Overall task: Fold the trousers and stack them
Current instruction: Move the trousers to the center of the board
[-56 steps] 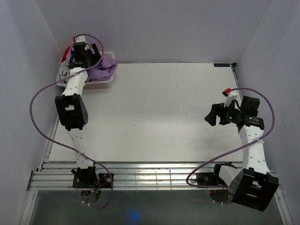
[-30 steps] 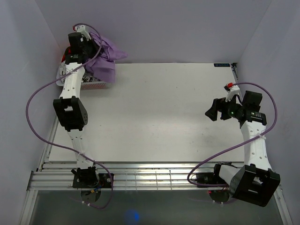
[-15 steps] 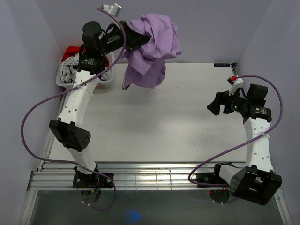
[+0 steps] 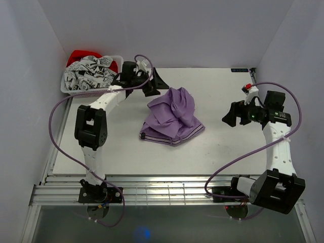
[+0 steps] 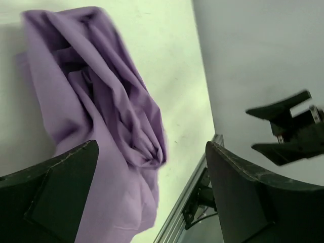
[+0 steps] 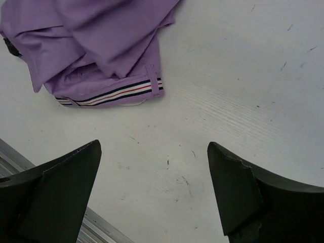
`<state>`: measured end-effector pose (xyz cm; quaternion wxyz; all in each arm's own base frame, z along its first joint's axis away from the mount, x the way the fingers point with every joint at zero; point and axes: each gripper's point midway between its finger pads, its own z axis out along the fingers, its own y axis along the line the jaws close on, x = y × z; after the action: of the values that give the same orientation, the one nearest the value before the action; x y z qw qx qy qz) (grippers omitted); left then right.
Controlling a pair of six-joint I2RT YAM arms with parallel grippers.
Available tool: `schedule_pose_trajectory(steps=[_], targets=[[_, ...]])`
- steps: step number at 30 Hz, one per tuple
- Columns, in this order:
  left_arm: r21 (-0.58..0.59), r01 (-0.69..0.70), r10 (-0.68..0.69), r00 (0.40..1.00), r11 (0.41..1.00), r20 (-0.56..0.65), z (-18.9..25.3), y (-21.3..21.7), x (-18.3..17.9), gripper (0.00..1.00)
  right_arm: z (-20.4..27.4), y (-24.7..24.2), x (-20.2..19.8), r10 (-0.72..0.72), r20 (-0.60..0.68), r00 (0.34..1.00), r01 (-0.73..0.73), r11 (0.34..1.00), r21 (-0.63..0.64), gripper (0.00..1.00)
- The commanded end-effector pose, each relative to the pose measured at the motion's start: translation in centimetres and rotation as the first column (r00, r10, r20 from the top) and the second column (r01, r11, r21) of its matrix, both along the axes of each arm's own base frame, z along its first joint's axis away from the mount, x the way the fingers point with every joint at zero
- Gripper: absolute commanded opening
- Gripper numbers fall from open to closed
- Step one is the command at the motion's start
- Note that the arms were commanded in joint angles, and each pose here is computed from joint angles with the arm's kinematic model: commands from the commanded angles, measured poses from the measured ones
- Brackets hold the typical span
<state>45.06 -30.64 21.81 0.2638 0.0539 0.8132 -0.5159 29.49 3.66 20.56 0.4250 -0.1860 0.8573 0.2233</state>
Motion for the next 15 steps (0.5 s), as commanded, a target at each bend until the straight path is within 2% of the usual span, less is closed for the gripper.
schedule_pose_trajectory(steps=[1, 2, 5, 8, 9, 12, 15], targets=[[0.021, -0.179, 0.178, 0.983, 0.984, 0.045, 1.2, 7.2, 4.1, 0.98, -0.1, 0.8, -0.6, 0.071, -0.015, 0.997, -0.071, 0.997, 0.007, 0.91], [0.015, -0.189, 0.188, 0.979, 0.982, 0.086, 2.6, 8.3, 4.9, 0.98, -0.6, 1.0, -0.7, 0.082, -0.029, 0.996, -0.082, 0.997, 0.009, 0.91], [0.057, -0.234, 0.226, 0.968, 0.971, 0.112, 3.8, 11.8, 6.3, 0.98, -2.5, 2.0, -1.3, 0.118, -0.081, 0.99, -0.118, 0.993, 0.003, 0.95], [0.194, -0.215, 0.169, 0.959, 0.957, 0.228, 4.6, 13.3, 5.8, 0.98, -5.5, 3.1, -1.8, 0.148, -0.159, 0.976, -0.153, 0.988, -0.021, 0.99], [0.257, -0.186, 0.124, 0.963, 0.948, 0.238, 3.1, 13.8, 4.9, 0.98, -6.5, 3.4, -2.0, 0.153, -0.182, 0.971, -0.161, 0.987, -0.028, 1.0], [0.335, -0.124, 0.029, 0.961, 0.934, 0.274, 2.2, 14.6, 1.6, 0.98, -8.3, 4.9, -1.8, 0.189, -0.233, 0.954, -0.201, 0.979, -0.027, 0.94], [0.435, -0.049, -0.073, 0.963, 0.899, 0.26, -2.0, 15.7, -2.9, 0.95, -9.6, 5.9, -1.1, 0.192, -0.27, 0.943, -0.201, 0.98, -0.004, 0.92]])
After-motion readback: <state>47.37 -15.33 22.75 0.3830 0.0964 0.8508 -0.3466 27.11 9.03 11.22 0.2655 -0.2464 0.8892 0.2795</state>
